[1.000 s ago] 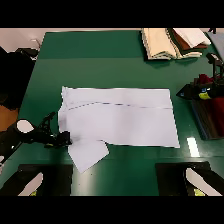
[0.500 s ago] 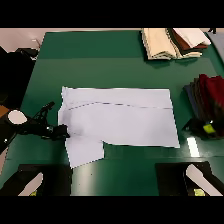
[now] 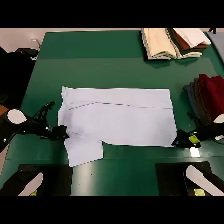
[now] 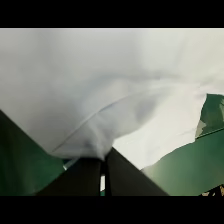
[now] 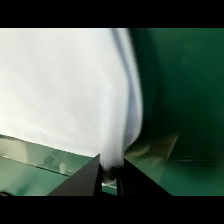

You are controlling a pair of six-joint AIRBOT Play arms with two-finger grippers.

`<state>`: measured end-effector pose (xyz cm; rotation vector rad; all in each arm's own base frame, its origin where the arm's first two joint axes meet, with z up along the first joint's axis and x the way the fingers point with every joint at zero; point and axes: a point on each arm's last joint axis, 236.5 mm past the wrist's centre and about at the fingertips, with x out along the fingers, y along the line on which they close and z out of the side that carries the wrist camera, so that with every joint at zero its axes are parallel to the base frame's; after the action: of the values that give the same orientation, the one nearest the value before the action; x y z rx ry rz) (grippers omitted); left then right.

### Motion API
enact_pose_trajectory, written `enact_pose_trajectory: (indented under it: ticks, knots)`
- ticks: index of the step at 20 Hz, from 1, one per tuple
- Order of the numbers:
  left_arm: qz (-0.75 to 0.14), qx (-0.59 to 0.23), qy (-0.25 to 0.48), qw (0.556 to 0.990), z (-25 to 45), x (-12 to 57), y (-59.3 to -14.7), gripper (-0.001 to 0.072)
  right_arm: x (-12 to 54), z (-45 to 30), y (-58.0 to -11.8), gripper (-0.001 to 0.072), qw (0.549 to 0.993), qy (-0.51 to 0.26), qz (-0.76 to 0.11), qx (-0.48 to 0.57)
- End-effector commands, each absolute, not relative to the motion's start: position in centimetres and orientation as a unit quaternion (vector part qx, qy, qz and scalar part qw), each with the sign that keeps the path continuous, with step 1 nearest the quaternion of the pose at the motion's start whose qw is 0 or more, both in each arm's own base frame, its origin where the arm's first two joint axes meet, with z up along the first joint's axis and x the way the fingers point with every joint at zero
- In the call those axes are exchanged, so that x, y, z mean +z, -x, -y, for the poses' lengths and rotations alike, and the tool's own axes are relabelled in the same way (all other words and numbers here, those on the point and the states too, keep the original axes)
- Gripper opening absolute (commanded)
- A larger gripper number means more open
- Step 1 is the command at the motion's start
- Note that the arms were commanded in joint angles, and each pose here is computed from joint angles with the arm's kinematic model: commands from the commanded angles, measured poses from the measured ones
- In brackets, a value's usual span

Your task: Fold the shirts.

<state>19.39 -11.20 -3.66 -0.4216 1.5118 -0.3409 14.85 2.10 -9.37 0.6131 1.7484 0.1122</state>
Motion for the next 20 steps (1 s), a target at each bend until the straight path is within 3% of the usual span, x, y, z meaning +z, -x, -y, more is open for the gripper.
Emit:
enact_pose_trajectory:
  ticks: [1, 4, 7, 10, 16, 20]
  knots:
    - [-0.69, -0.149, 0.164, 0.69, 10.3, -3.7, -18.3, 0.0025, -8.2, -2.8, -16.1, 0.0016, 0.646, -0.213, -0.73, 0.067]
    - [-0.656, -0.141, 0.158, 0.725, 9.8, -1.4, -17.8, 0.0024, -5.3, -1.9, -17.4, 0.0019, 0.682, -0.19, -0.703, 0.066]
    - [-0.668, -0.157, 0.147, 0.712, 10.0, 0.2, -14.6, 0.0025, -3.0, -0.7, -17.1, 0.0019, 0.697, -0.154, -0.698, 0.058]
    - [-0.665, -0.161, 0.142, 0.715, 10.0, 0.6, -14.2, 0.0025, -1.0, 0.3, -18.1, 0.0019, 0.732, -0.128, -0.668, 0.044]
    - [-0.564, -0.122, 0.128, 0.806, 8.2, 2.9, -25.8, 0.0027, 1.5, 1.1, -25.6, 0.0019, 0.77, -0.098, -0.628, 0.055]
    - [-0.541, -0.104, 0.104, 0.828, 6.9, 3.4, -33.7, 0.0028, 1.6, 0.1, -32.6, 0.0019, 0.775, -0.089, -0.622, 0.069]
